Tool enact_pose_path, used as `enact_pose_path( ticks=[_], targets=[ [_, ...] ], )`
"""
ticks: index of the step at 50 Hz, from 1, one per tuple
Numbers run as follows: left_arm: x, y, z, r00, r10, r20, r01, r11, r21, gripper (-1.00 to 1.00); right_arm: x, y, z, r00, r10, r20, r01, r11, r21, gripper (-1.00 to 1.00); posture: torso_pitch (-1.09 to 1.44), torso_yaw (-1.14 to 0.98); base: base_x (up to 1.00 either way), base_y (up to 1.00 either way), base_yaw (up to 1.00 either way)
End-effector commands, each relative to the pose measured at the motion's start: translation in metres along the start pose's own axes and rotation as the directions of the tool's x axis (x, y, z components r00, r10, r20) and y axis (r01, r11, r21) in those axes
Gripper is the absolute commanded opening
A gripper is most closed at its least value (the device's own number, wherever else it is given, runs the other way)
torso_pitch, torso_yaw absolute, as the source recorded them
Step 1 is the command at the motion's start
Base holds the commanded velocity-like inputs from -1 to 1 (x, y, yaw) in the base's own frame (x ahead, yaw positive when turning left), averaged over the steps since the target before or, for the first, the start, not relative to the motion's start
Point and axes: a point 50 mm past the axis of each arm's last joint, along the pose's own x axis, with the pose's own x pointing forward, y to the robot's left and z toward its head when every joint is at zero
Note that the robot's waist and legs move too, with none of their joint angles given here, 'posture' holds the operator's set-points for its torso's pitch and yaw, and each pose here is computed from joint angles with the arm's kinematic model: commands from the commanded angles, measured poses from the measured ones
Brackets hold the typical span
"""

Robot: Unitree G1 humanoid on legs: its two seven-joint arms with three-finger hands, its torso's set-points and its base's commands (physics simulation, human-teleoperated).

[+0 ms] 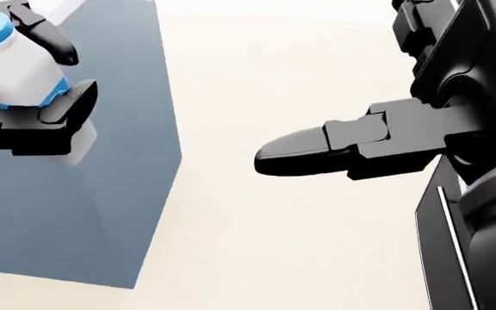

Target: Move the drinks to the dining counter.

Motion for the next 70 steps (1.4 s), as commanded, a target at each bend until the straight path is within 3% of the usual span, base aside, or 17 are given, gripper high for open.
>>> enact_pose_path(
  ticks=[1, 20, 54, 70],
  targets=[
    [-0.006, -0.003, 0.025, 0.99, -0.025, 0.142, 0.026, 1.0, -0.003, -1.0, -0.001, -0.004, 0.012, 0.997, -0.032, 0.073, 0.032, 0.999, 0.004, 1.0, 0.0, 0.0, 0.0, 0.0, 1.0],
    [-0.01, 0.002, 0.037, 0.987, -0.02, 0.157, 0.021, 1.0, -0.006, -1.0, -0.002, -0.003, 0.019, 0.996, -0.015, 0.088, 0.015, 1.0, -0.007, 1.0, 0.0, 0.0, 0.04, 0.84, 0.16],
    [-0.012, -0.005, 0.046, 0.984, -0.042, 0.176, 0.043, 0.999, 0.002, -1.0, -0.007, -0.011, 0.019, 0.994, -0.032, 0.103, 0.03, 0.999, 0.016, 1.0, 0.0, 0.0, 0.32, 0.97, 0.0],
    [-0.013, -0.008, 0.046, 0.983, -0.049, 0.178, 0.049, 0.999, 0.004, -1.0, -0.006, -0.014, 0.019, 0.994, -0.041, 0.102, 0.041, 0.999, 0.01, 1.0, 0.0, 0.0, 0.62, 0.13, 0.0]
  ],
)
